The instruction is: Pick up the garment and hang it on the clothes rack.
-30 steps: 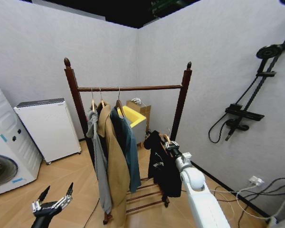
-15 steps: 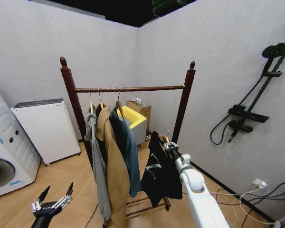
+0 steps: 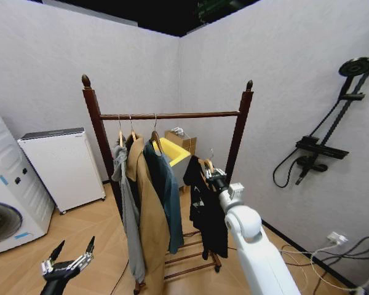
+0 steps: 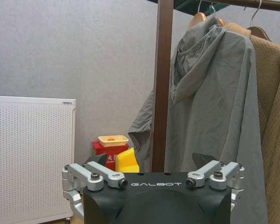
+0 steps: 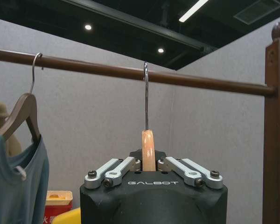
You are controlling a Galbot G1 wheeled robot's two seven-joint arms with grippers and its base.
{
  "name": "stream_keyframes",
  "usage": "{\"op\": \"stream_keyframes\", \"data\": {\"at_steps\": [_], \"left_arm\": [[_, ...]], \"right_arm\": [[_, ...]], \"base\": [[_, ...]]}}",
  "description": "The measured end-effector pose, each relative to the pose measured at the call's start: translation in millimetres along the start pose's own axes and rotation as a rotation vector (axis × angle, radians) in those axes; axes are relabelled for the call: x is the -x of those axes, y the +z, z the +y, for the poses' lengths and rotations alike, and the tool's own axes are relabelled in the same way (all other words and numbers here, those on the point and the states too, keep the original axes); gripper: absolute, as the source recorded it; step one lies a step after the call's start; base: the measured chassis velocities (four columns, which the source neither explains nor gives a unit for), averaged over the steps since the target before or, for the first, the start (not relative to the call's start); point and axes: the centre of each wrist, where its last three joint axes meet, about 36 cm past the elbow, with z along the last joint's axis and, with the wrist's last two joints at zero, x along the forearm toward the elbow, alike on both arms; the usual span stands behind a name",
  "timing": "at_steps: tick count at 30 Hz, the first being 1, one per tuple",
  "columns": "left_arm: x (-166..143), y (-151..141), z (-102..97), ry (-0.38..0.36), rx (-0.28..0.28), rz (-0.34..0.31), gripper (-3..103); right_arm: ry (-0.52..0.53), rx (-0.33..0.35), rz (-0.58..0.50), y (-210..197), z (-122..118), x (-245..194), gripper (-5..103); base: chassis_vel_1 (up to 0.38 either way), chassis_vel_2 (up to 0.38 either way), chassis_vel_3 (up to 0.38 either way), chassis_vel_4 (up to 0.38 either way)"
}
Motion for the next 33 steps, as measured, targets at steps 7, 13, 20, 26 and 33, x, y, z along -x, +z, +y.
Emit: {"op": "stream_keyframes", "data": {"at_steps": [7,13,20,26,33], "left_arm": [[0.0,0.0,0.0,0.0,0.0,0.0,100],[0.0,0.0,0.0,0.0,0.0,0.0,100],[0.0,0.0,0.0,0.0,0.0,0.0,100],[0.0,0.0,0.0,0.0,0.0,0.0,100],[0.0,0.0,0.0,0.0,0.0,0.0,100]], "right_arm": [[-0.099,-0.028,0.016,-19.9,11.3,51.5,10],[-0.159,-0.072,-0.019,-41.1,35.7,74.8,10],[-0.138,-0.09,-0.074,-68.3,35.7,94.3,10],[-0.168,-0.098,-0.089,-73.1,46.9,115.2,10],[-0.206,-0.095,-0.083,-70.0,66.8,136.6,10]], "base": [[0.0,0.0,0.0,0.0],[0.0,0.0,0.0,0.0],[0.0,0.0,0.0,0.0],[0.0,0.0,0.0,0.0],[0.0,0.0,0.0,0.0]]}}
